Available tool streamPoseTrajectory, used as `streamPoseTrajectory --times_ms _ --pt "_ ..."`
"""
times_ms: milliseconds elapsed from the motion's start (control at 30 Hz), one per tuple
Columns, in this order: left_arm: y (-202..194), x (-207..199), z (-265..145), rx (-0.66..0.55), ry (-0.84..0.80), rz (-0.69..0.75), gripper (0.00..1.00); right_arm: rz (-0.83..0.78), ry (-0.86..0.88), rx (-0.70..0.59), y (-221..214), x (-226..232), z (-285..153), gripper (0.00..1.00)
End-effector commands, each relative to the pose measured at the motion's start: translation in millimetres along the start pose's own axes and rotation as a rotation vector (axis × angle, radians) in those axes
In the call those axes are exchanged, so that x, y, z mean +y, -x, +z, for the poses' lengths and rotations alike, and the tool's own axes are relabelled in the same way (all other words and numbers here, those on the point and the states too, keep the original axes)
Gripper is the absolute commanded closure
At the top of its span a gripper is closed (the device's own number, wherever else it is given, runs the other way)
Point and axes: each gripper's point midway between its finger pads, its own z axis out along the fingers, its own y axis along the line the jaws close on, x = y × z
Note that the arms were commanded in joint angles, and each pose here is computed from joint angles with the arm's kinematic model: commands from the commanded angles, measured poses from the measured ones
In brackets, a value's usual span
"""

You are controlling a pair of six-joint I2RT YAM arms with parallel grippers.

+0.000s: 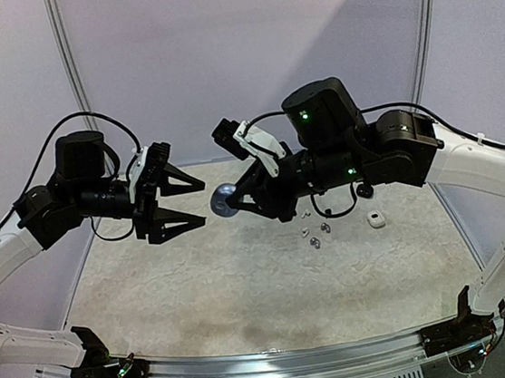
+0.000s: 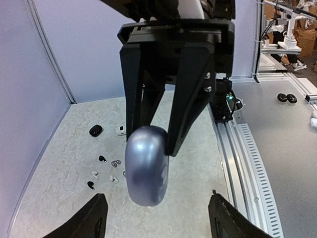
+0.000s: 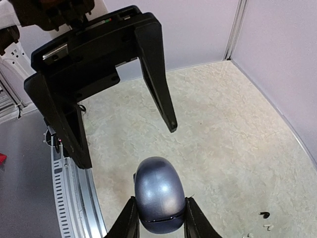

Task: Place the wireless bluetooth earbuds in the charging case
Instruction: Pass from the right arm to the left

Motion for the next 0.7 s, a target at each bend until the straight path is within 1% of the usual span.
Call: streamPoseTrajectory --times_ms 0,67,200,300,433,500,533,600,633,667 --pt "-9 5 9 0.050 0.032 0.011 0.31 0.094 0.068 0.007 5 13 8 1.00" --pt "-8 3 12 0.051 0.025 0.011 0.35 0.090 0.092 0.012 7 17 9 1.00" --pt "-15 -8 16 0.075 -0.025 0.003 0.48 0.081 0.113 0.015 8 20 13 1.00" --pt "-24 -10 16 0.102 -0.024 -0.023 0.65 0.065 0.139 0.013 9 25 12 1.00" --pt "-22 -14 15 0.096 -0.040 -0.030 0.84 0.045 0.159 0.020 7 28 12 1.00" --pt "-19 -18 14 0.086 -0.062 -0.035 0.98 0.038 0.166 0.019 8 29 13 1.00" --pt "-19 -20 14 0.081 -0.072 -0.043 1.00 0.037 0.166 0.018 8 29 13 1.00" --pt "-17 -23 14 0.069 -0.087 -0.070 1.00 0.038 0.152 0.014 9 27 15 1.00" --pt "-14 -22 14 0.053 -0.085 -0.091 1.00 0.040 0.128 0.009 9 22 15 0.86" --pt "-10 -20 14 0.035 -0.072 -0.113 1.00 0.050 0.103 0.002 9 18 16 0.69"
